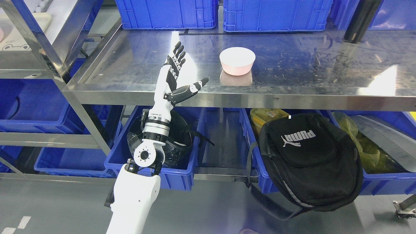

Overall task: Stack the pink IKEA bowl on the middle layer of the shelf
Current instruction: 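Raise the left hand from beside the bins toward the pink bowl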

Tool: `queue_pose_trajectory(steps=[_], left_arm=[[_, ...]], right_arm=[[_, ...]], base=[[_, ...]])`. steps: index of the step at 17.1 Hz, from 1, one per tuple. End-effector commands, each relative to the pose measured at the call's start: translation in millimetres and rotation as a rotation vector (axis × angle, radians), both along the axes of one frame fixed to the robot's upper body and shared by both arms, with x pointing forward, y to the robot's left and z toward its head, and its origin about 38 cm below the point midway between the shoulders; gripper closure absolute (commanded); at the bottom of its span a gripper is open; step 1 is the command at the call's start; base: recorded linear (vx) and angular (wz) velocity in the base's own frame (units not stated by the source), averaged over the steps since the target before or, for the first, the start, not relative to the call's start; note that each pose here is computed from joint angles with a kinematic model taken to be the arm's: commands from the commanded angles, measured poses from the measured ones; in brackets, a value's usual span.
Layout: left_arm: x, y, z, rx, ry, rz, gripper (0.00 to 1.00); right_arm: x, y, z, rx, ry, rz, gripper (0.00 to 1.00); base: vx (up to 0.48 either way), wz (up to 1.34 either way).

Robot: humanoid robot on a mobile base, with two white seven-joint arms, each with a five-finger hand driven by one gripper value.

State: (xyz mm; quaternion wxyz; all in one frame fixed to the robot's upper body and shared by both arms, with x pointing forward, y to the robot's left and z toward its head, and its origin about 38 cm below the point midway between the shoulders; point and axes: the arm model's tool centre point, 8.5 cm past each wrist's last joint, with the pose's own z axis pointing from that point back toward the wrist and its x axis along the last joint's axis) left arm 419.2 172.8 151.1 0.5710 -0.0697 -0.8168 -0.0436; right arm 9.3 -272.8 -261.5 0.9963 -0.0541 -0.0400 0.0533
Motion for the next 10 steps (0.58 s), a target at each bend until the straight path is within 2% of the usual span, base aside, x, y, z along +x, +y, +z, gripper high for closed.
queue_pose_trajectory(steps=[1,3,6,7,8,9,10], left_arm=[[2,13,-4,0.020,0.033,0.023,0.00],[2,13,-3,0.019,0.019,0.017,0.00],[4,9,17,0.059,-0.106,0.009,0.00],[12,2,33,0.171,-0.153,-0.014,0.00],[31,9,45,0.496,-0.155,-0.017,0.00],[44,4,55,0.694,-0.117,-0.011,0.00],[55,-2,73,0.754,-0.101,-0.031,0.00]], right_arm=[[-9.0,-11,0.8,-0.017,0.006,0.000,0.00],[-9.0,-11,0.8,-0.017,0.006,0.000,0.00],[-9.0,-11,0.8,-0.017,0.006,0.000,0.00],[-9.0,-11,0.8,-0.017,0.006,0.000,0.00],[-9.0,-11,0.8,-0.017,0.006,0.000,0.00],[-9.0,-11,0.8,-0.017,0.006,0.000,0.00],[-9.0,-11,0.8,-0.017,0.006,0.000,0.00]], base=[[0.000,0.00],[0.000,0.00],[0.000,0.00],[0.000,0.00],[0.000,0.00],[0.000,0.00],[0.000,0.00]])
